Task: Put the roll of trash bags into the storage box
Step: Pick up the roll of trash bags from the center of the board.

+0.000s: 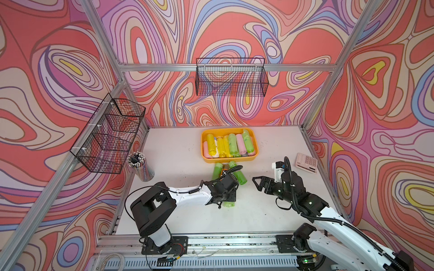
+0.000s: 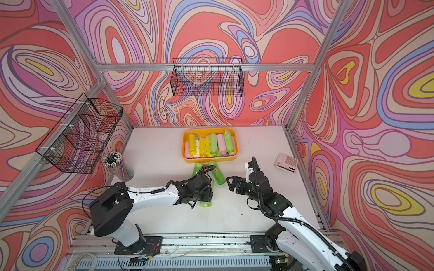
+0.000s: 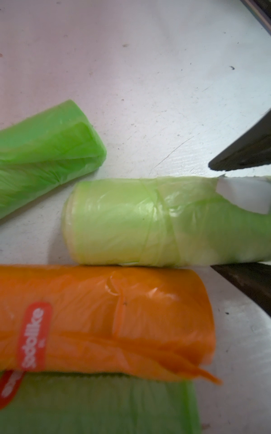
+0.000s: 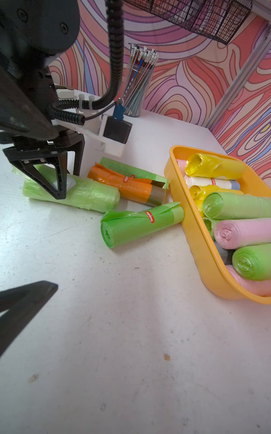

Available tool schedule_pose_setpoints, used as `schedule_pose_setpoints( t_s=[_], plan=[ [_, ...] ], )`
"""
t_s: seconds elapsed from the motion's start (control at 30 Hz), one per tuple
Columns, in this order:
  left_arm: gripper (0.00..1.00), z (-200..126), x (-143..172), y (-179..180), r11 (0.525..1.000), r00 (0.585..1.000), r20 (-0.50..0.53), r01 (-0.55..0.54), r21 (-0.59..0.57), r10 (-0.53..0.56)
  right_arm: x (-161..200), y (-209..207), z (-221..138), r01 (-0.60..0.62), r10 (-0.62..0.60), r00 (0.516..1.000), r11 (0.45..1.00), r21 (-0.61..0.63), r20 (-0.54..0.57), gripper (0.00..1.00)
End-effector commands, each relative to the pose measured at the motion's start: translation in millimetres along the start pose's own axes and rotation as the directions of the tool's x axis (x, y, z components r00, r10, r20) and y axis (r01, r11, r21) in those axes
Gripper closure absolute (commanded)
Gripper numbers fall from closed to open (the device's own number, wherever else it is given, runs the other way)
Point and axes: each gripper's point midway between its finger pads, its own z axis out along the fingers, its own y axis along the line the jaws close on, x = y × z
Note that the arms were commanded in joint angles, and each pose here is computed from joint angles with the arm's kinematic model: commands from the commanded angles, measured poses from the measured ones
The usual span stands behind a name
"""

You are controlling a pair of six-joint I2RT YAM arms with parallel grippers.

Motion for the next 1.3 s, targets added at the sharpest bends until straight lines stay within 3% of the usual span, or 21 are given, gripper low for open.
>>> schedule_pose_setpoints(
  t_s=[0.0,0.17,0.4,1.27],
  plan=[
    [0.42,1,0,-4,0.999,1.0,0.002,0.019,0.025,-0.02,0,-3,2,-0.013,0.013,1.0,1.0,0.012,0.007,0.04],
    [0.5,1,1,-2,0.999,1.0,0.003,0.025,0.027,-0.025,1,-4,2,-0.016,0.016,1.0,1.0,0.012,0.006,0.04],
    [0.51,0,1,-4,0.999,1.0,0.004,0.02,0.029,-0.021,1,-5,3,-0.015,0.015,1.0,1.0,0.016,0.004,0.04],
    [0.74,-20,-2,-16,0.997,0.999,0.036,-0.007,0.077,0.004,2,-5,10,-0.034,0.034,0.999,0.999,0.013,0.004,0.04]
  ],
)
